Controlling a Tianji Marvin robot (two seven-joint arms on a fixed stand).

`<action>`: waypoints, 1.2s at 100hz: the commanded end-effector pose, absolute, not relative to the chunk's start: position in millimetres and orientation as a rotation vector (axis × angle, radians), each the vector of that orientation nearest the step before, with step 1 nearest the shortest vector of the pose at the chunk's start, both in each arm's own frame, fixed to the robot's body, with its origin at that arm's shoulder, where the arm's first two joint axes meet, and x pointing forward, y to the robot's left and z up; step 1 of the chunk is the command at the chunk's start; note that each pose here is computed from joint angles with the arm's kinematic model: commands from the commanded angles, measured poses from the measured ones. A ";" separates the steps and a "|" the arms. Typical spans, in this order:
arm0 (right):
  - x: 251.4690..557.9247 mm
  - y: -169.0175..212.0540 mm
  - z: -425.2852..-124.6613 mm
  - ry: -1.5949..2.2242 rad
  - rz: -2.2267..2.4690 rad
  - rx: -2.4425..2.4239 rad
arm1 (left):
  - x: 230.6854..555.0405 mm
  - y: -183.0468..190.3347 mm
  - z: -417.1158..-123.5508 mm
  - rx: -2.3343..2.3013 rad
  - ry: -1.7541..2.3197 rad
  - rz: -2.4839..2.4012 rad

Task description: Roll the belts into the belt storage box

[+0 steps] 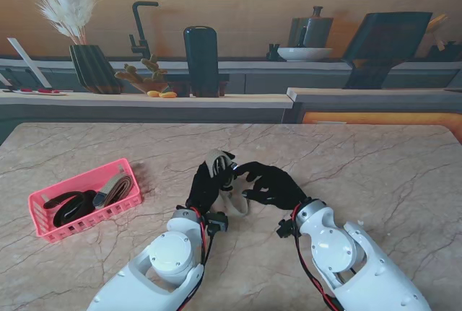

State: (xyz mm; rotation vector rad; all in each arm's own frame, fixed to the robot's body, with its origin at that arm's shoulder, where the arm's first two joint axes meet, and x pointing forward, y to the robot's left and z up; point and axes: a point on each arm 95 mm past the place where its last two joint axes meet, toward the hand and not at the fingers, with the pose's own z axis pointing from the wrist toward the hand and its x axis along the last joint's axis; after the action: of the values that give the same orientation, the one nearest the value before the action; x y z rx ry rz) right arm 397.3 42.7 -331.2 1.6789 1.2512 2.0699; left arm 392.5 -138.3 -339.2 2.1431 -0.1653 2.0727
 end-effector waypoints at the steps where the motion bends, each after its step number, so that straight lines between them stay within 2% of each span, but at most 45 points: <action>1: 395.2 49.0 -333.9 1.288 2.067 1.699 | 391.3 -142.6 -338.1 2.134 -0.149 2.072; 36: 397.9 65.1 -338.6 1.364 2.108 1.791 | 390.4 -149.2 -341.9 2.144 -0.136 2.028; 63: 392.4 43.4 -325.0 1.324 2.083 1.672 | 392.8 -144.2 -341.4 2.173 -0.165 2.022; 86: 386.2 15.0 -302.8 1.233 2.054 1.423 | 395.1 -139.5 -341.5 2.181 -0.193 1.928; 120: 407.5 4.9 -291.2 1.482 1.921 0.884 | 399.1 -134.3 -345.3 2.100 -0.388 1.686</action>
State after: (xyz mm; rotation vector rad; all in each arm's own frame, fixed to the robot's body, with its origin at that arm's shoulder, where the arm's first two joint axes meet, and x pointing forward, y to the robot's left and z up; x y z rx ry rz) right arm 400.1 4.2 -299.0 0.9679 1.4741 1.9299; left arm 396.4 -137.9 -346.0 2.1025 -0.3621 1.6943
